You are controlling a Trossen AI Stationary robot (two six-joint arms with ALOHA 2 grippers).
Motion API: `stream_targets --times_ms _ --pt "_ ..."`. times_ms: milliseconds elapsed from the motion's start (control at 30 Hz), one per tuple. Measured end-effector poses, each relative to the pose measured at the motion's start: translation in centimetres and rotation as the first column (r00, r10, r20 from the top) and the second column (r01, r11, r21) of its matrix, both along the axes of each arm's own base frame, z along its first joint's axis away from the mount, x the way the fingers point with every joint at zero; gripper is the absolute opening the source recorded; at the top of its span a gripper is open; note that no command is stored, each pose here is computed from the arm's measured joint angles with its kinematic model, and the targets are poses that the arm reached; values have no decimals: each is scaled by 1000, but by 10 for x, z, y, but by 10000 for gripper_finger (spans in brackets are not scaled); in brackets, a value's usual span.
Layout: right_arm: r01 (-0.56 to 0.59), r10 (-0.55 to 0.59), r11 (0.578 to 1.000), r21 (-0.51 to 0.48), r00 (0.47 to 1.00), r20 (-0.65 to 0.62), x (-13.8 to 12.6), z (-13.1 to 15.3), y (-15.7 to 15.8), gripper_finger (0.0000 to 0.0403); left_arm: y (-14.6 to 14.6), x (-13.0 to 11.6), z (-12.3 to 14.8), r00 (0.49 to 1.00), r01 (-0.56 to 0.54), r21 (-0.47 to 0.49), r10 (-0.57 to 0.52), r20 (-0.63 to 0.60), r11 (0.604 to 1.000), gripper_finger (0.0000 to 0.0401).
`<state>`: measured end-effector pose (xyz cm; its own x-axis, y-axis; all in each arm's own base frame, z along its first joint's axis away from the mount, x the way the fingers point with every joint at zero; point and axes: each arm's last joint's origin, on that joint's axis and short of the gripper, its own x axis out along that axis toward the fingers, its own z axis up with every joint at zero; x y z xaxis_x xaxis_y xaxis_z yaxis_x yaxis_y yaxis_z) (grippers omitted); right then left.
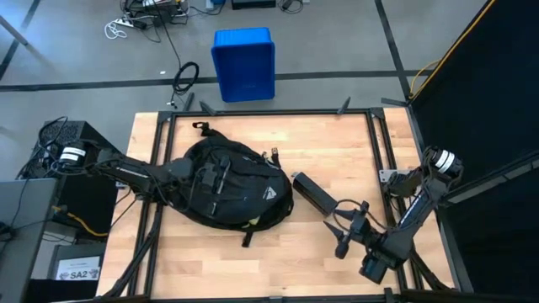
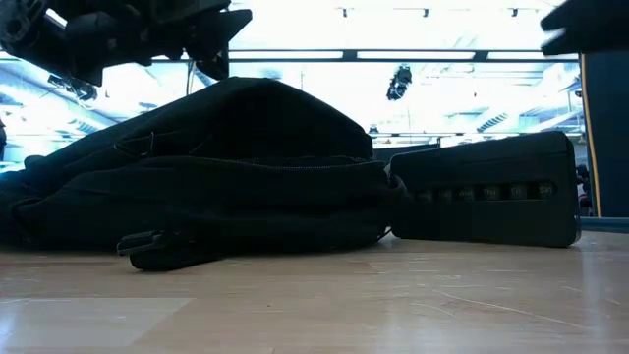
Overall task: Unpack backpack
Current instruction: Move the black medicine organizer to the top right of the table
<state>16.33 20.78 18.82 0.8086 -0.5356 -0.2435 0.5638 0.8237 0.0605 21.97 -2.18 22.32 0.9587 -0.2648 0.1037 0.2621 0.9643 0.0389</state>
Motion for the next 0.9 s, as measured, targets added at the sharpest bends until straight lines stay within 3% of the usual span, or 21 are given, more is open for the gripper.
stream_targets --times_ms 167,300,667,900 --pt "35 -37 990 135 999 12 -15 -43 -19 201 0 0 0 1000 -5 38 5 9 999 127" --pt "10 -21 990 141 997 74 -21 -67 -31 212 1 0 0 999 -32 66 31 18 997 127" --pt "8 -10 996 87 1000 19 -23 -73 -38 250 2 1 -1 998 -62 76 62 13 995 127" --pt "7 -8 996 87 1000 12 -24 -73 -37 252 2 1 -2 998 -63 76 63 4 995 127"
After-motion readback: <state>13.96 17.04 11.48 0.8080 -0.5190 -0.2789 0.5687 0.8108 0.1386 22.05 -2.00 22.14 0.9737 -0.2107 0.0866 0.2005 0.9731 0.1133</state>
